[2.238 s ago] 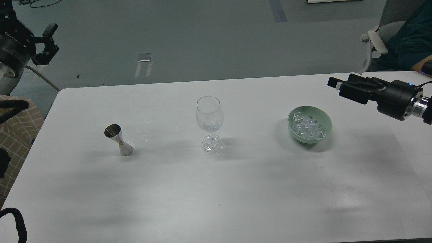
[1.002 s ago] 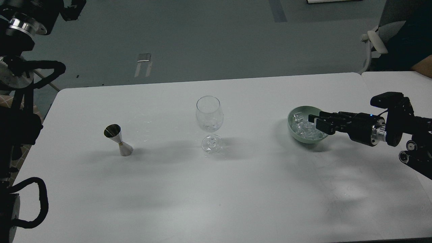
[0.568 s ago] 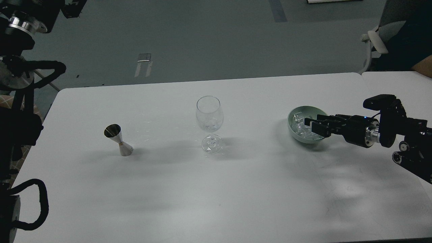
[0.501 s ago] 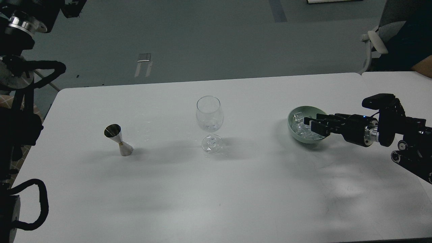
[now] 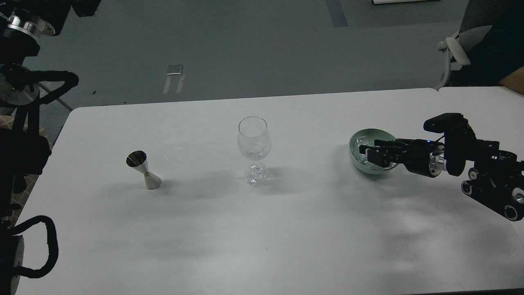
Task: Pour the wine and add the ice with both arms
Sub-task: 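Close the right gripper on an ice cube in the bowl, then lift the ice with the right gripper and move it over the glass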
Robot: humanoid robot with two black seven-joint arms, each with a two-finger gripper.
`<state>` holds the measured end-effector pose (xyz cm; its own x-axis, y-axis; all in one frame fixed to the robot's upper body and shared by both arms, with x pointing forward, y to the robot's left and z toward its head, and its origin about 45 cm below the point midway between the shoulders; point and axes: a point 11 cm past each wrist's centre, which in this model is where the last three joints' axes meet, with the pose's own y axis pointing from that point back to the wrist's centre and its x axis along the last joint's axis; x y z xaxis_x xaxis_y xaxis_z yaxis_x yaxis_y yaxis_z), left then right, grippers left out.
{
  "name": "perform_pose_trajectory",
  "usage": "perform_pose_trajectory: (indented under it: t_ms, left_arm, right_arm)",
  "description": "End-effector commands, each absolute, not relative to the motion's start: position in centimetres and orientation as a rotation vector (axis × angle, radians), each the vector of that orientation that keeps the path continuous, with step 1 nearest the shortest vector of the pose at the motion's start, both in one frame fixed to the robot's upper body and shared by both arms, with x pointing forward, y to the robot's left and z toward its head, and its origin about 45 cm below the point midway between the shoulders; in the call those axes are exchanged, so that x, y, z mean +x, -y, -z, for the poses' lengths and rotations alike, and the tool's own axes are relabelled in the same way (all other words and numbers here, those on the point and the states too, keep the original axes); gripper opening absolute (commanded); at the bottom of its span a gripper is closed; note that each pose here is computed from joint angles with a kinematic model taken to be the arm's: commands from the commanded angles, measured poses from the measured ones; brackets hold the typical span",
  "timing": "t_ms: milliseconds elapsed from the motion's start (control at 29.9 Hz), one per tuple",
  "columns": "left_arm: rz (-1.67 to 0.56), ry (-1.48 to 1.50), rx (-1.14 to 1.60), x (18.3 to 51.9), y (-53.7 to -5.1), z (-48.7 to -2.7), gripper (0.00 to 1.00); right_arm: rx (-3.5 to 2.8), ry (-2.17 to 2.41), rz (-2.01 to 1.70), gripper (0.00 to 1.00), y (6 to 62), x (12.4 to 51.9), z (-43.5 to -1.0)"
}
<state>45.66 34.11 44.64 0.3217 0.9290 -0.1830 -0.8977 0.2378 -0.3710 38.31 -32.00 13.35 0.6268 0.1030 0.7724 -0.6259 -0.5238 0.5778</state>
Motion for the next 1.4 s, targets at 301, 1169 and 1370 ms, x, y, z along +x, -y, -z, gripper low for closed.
perform_pose_trajectory:
  t_ms: [301,1169,1370]
  left_arm:
    - [-1.25,0.081,-0.446,45.6,-34.0,-44.5,0.98]
    - [-1.238,0.092,-0.45,45.4,-33.7,-44.9,0.98]
    - [-1.237,0.093,-0.451,45.4,-33.7,-44.9,0.98]
  right_arm:
    - [1.911,0.409,-0.984,0.35,32.0,38.4,-13.5]
    - [1.87,0.484,-1.15,0.0,33.8,40.0,-22.0]
    - [1.902,0.452,-1.325,0.0,30.7,40.0,-27.9]
